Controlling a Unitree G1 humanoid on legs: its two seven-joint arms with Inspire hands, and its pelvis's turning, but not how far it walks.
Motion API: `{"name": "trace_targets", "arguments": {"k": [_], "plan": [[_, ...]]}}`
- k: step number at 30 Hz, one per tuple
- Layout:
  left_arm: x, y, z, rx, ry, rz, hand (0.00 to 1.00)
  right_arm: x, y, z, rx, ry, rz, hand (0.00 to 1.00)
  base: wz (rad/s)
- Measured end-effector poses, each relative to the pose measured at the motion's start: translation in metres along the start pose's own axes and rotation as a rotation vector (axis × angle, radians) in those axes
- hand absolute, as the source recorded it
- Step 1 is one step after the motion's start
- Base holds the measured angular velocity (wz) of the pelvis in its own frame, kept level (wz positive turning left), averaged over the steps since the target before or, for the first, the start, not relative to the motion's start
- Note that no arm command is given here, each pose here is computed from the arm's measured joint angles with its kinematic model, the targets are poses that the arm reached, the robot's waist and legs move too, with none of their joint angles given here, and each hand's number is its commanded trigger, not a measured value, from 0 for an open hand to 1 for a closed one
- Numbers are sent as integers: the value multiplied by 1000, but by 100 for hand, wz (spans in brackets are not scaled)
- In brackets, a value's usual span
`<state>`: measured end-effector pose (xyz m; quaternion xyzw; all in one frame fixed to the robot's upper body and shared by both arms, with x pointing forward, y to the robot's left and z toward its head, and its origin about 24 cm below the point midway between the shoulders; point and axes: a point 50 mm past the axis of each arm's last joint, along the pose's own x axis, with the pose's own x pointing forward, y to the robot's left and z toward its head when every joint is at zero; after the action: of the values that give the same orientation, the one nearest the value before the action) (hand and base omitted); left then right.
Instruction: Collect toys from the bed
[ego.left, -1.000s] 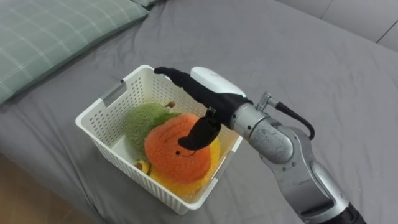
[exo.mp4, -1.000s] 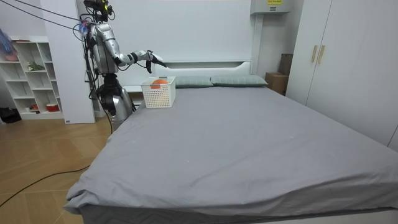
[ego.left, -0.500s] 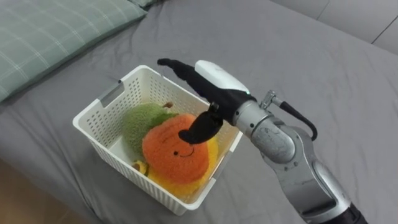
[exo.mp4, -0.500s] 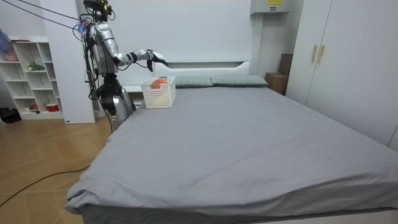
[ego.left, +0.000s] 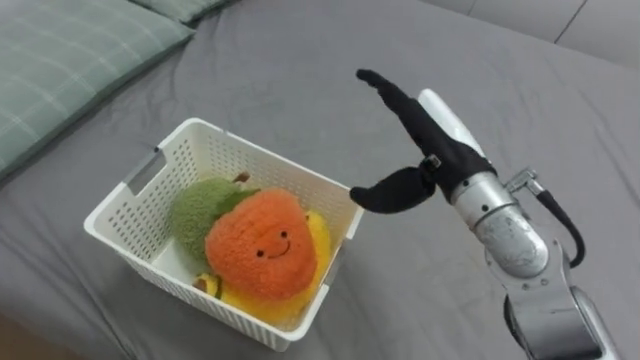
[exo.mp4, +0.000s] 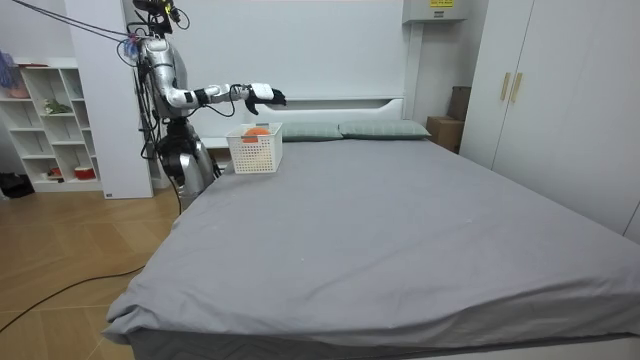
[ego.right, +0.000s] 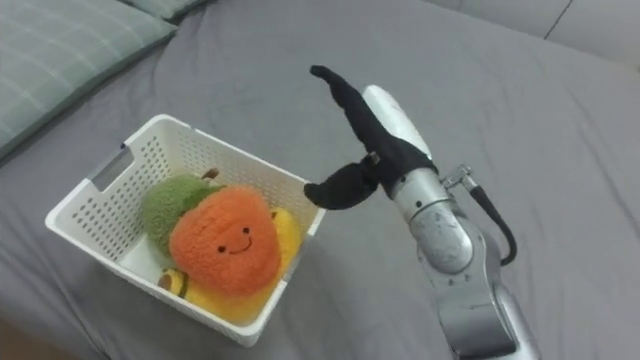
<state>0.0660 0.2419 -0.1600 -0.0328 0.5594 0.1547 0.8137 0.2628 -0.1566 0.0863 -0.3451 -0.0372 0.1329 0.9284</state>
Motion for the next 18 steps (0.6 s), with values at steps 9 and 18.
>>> {"name": "trace_targets", "arguments": {"k": [9, 18], "plan": [[-3, 7, -13, -41, 24, 28, 0, -26, -34, -41, 53, 148, -231, 0, -19], [-7, 14, -28, -49, 75, 65, 0, -59, -47, -90, 80, 363, -368, 0, -23]]}}
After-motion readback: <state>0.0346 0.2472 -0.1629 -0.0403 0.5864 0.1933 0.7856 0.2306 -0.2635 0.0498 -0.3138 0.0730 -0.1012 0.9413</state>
